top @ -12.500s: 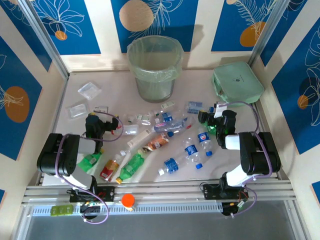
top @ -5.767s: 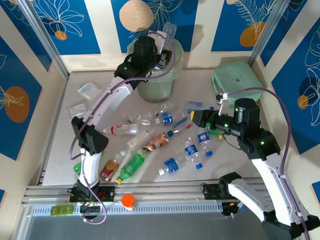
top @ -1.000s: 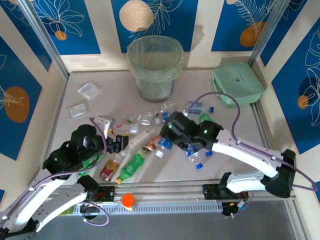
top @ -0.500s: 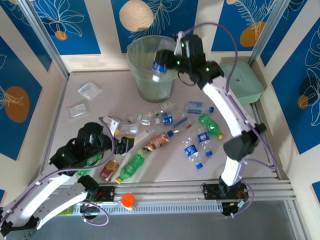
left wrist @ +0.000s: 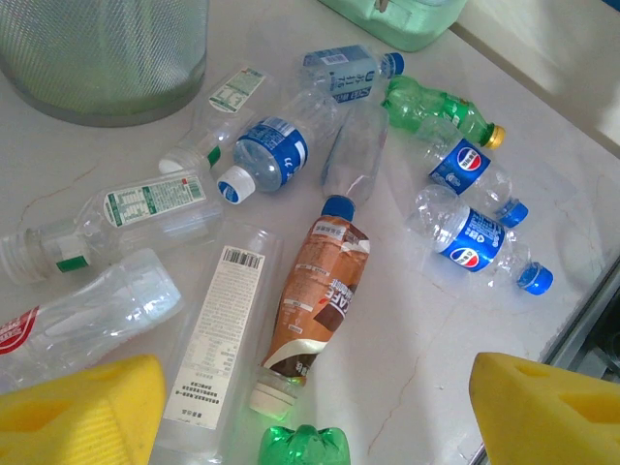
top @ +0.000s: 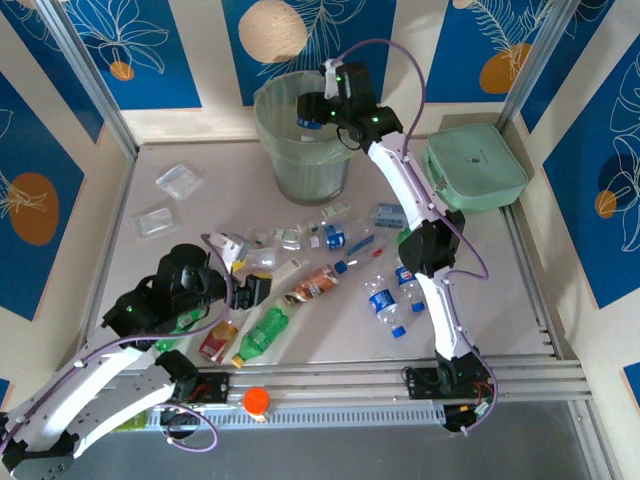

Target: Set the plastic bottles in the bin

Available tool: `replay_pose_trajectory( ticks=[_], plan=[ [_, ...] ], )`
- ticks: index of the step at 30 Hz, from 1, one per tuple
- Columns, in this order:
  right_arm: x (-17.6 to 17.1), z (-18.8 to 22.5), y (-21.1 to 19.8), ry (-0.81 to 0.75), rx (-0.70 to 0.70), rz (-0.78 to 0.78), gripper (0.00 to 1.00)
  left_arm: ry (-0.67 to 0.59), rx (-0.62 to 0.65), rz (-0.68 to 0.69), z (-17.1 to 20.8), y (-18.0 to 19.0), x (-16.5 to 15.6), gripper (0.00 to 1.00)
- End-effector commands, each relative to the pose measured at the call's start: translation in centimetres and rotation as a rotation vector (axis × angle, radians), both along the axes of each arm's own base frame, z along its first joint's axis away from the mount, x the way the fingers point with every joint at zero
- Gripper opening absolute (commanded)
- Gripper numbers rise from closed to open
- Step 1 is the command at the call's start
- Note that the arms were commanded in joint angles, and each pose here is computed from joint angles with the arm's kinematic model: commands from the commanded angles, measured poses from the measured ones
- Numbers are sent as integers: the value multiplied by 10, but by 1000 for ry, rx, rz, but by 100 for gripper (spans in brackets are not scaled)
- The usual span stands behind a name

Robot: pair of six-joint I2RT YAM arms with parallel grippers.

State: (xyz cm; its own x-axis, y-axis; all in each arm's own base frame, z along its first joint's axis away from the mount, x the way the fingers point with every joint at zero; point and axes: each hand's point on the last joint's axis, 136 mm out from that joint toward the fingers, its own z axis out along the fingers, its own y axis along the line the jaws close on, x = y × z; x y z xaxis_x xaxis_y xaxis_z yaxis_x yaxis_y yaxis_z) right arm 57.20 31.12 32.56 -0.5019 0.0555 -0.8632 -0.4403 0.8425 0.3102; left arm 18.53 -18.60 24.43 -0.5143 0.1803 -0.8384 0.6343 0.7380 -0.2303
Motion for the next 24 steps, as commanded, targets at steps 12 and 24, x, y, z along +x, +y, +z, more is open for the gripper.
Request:
replay_pose_trajectory(
  ticks=[12, 24],
  plan=[
    [20, -22, 18, -88, -87, 15, 66, -27, -4, -16, 2, -2, 0, 83],
    [8, 11, 18, -130, -52, 36, 77, -37, -4, -11, 4, 0, 0, 84]
  ],
)
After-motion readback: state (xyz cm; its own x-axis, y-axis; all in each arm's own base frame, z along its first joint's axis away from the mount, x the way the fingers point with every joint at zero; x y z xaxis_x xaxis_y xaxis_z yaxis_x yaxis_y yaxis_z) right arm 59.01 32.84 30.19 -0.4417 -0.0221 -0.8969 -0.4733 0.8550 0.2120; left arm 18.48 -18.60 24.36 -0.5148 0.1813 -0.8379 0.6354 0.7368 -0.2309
